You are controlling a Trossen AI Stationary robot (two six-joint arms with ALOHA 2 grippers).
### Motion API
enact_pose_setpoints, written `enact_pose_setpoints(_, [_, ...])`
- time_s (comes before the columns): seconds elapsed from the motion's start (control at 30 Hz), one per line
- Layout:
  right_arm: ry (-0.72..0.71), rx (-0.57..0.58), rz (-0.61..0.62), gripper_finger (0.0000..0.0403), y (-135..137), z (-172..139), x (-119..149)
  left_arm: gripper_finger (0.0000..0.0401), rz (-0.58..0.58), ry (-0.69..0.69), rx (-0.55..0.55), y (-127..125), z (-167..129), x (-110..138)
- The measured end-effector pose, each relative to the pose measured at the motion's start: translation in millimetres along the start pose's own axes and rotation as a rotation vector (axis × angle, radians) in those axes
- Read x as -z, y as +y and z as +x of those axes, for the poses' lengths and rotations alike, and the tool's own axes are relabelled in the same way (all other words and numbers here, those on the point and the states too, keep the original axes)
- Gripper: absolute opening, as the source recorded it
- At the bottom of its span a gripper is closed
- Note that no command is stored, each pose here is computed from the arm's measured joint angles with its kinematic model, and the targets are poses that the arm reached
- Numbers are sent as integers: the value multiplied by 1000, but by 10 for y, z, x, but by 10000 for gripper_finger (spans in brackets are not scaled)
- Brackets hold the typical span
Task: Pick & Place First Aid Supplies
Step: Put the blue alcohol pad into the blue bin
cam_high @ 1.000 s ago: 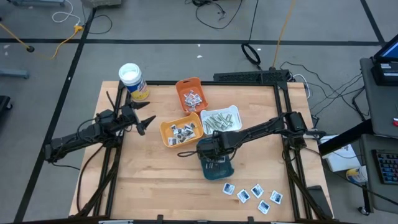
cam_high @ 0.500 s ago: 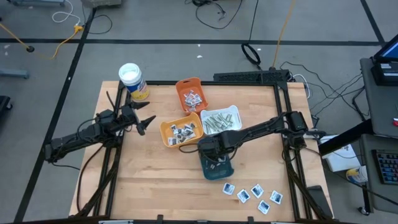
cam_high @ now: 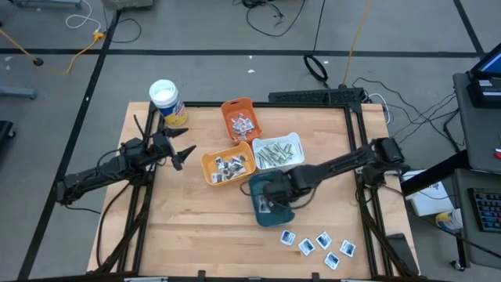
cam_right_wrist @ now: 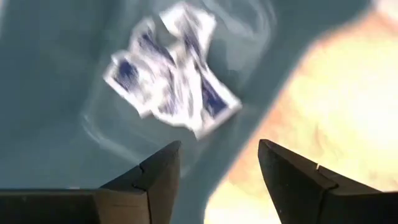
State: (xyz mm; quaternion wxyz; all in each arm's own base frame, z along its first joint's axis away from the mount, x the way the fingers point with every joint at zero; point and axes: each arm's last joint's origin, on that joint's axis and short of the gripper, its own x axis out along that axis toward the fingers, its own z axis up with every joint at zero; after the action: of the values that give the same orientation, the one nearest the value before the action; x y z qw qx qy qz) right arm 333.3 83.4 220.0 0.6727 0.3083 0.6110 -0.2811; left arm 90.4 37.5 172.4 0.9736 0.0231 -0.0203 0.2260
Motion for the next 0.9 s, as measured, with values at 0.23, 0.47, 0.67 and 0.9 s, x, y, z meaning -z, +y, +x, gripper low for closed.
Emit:
enact_pose_setpoints(0.23, [15,14,41,208,-177,-56,454,379,0,0,0,0,0,0])
enact_pose_setpoints(0.47, [27,25,76,208,-246,-124,911,379,0,0,0,0,0,0])
enact_pose_setpoints(0.67, [37,50,100,208,-281,-176,1294,379,0,0,0,0,0,0])
enact_pose_setpoints(0.9, [89,61,111,208,-245,-149,1631,379,0,0,0,0,0,0])
